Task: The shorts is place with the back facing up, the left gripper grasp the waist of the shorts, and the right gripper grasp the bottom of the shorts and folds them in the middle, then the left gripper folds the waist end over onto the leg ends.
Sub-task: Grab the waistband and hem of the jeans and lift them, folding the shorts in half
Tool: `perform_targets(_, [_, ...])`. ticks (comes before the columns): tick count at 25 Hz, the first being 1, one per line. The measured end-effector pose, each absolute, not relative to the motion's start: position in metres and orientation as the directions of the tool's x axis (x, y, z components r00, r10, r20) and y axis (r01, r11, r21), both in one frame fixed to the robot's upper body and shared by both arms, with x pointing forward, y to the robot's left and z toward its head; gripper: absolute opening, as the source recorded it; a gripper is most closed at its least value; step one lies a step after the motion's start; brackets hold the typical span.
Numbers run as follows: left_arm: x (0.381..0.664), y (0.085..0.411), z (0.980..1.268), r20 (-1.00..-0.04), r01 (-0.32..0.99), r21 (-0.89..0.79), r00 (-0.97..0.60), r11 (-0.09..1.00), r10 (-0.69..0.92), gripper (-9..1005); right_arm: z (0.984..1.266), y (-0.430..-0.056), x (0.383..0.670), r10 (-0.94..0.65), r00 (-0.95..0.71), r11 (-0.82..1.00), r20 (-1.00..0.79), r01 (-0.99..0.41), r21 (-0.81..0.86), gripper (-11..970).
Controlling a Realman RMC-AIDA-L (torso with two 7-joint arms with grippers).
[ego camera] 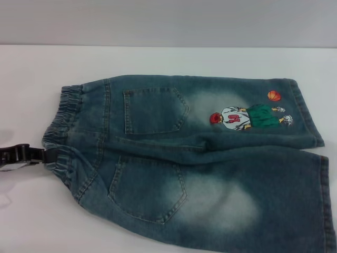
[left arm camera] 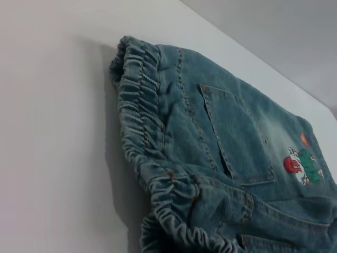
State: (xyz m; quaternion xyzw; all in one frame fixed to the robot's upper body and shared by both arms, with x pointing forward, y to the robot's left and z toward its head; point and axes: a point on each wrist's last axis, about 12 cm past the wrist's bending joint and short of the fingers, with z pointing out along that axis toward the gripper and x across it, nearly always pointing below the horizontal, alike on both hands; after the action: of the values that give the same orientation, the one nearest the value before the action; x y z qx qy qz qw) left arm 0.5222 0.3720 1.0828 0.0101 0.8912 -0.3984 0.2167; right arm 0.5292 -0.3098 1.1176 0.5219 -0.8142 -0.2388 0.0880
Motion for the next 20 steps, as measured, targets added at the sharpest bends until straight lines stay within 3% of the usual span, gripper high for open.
perform_targets(20, [0.5162, 0.3713, 1.0789, -0.380, 0.182, -0.716, -0.911, 0.674, -0.157, 46, 1.1073, -0.3008, 0.5284, -0.890, -0.441, 0.336, -0.119, -0.809, 0.482, 594])
